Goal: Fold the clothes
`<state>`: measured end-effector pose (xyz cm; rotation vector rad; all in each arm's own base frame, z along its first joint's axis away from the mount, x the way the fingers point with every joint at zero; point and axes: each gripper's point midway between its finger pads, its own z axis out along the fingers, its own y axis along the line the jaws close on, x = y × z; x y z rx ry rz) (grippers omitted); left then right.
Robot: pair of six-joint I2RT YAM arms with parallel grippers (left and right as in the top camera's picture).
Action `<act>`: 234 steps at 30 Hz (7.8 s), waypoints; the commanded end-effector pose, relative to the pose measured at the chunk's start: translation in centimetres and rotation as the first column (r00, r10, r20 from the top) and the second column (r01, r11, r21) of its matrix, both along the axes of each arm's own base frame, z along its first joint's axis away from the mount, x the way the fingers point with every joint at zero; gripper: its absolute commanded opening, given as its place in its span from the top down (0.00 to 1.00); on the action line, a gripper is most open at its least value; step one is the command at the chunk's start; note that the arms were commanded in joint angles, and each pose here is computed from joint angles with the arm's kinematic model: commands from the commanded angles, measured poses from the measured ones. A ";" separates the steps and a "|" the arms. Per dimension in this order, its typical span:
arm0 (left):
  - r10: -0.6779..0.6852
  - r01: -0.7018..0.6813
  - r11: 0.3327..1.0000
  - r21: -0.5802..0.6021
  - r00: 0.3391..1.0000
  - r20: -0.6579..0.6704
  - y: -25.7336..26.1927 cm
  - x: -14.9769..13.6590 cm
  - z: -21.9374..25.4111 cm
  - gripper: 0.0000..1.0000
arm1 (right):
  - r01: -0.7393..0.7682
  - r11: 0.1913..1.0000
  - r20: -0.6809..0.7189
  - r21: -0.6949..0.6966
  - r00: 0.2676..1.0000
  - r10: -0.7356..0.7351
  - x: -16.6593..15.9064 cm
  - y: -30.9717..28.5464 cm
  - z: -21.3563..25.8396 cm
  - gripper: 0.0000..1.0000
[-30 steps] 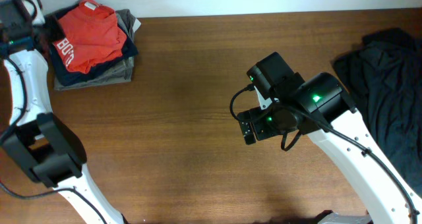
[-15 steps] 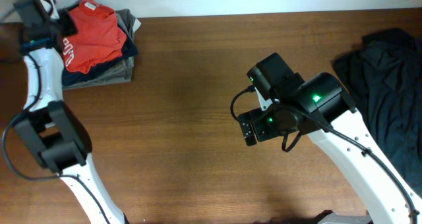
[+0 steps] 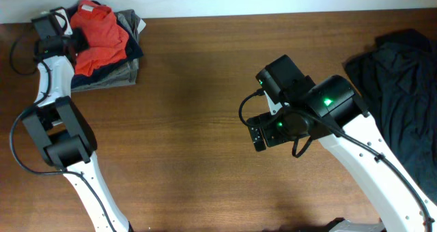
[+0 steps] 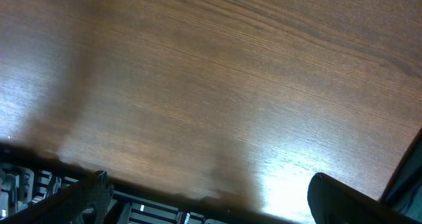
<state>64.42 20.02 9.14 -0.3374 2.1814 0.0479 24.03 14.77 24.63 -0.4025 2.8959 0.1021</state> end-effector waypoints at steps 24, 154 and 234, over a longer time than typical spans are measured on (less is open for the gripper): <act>-0.054 0.055 0.998 0.023 0.997 -0.046 -7.1 2.9 -4.8 0.91 | -0.003 0.998 -0.073 -0.061 0.997 -0.001 0.5 0.4 -2.2 0.01; -0.574 0.634 0.764 -0.119 0.752 0.324 -28.6 -51.4 18.5 0.01 | 0.120 0.935 0.854 0.334 0.380 -0.354 -4.5 -13.9 -2.0 0.01; -0.377 0.445 0.876 -0.185 0.872 0.312 -26.0 -47.6 13.7 0.01 | 0.079 0.944 0.903 0.320 0.277 -0.329 0.6 -14.6 -8.8 0.01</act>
